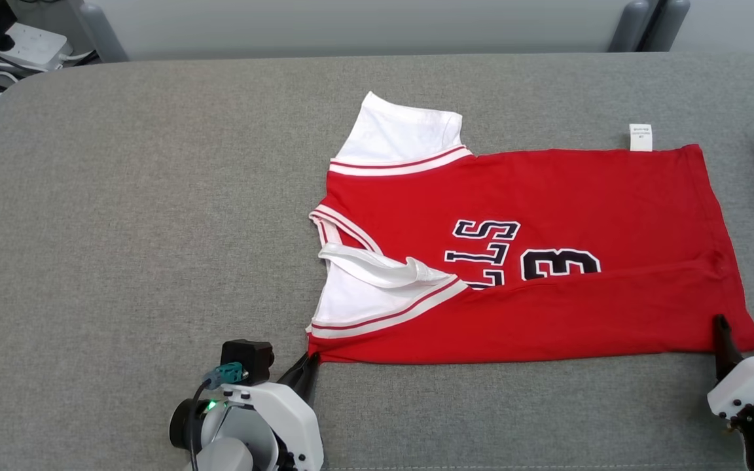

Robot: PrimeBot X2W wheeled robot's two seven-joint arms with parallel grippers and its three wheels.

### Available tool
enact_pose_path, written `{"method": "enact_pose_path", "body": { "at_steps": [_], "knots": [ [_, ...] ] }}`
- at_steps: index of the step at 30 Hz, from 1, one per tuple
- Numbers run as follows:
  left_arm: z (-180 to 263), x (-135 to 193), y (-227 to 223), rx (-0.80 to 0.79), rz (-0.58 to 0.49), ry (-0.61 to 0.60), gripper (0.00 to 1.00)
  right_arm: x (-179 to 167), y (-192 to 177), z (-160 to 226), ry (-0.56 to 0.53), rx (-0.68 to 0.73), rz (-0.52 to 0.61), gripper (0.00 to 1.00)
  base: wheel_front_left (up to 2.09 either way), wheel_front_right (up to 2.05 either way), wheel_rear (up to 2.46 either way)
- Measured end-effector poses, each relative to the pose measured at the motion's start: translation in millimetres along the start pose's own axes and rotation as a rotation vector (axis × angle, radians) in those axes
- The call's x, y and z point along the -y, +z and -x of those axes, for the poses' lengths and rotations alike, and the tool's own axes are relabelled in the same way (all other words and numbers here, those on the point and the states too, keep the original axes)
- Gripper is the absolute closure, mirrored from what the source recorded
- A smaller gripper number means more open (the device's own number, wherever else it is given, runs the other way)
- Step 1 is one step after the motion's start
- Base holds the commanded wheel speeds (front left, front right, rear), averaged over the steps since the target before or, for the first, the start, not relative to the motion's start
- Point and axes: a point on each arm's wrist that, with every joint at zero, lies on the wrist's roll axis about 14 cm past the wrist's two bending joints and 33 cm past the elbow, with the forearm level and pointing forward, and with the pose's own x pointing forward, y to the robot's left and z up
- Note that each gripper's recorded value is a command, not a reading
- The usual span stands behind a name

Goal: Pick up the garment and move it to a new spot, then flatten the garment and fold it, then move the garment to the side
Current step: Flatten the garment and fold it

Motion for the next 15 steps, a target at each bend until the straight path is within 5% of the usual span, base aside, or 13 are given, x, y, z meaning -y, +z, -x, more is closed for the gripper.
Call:
{"method": "enact_pose_path", "body": {
  "at_steps": [1,2,4,5,15],
  "knots": [
    [-0.2,-0.3,0.5,0.001,0.0,-0.001,1.0,-2.0,-1.4,-1.6,0.003,-0.007,-0.002,0.21,0.0,0.0,0.0],
    [-0.3,-0.7,0.9,0.002,0.0,-0.002,1.0,-3.7,-3.0,-3.1,0.006,-0.015,-0.002,0.48,0.0,0.0,0.0],
    [-0.4,-1.5,1.5,0.004,-0.004,0.002,1.0,-5.5,-5.4,-5.3,0.008,-0.028,-0.005,0.76,0.0,0.0,0.0],
    [-0.5,-1.3,1.9,0.004,-0.006,0.003,1.0,-6.2,-5.9,-6.0,0.009,-0.031,-0.007,1.0,0.0,0.0,0.0],
    [5.3,0.2,12.0,0.027,-0.024,0.005,1.0,-4.4,-4.3,-1.6,0.022,-0.034,0.026,1.0,0.0,0.0,0.0]
  ]
}}
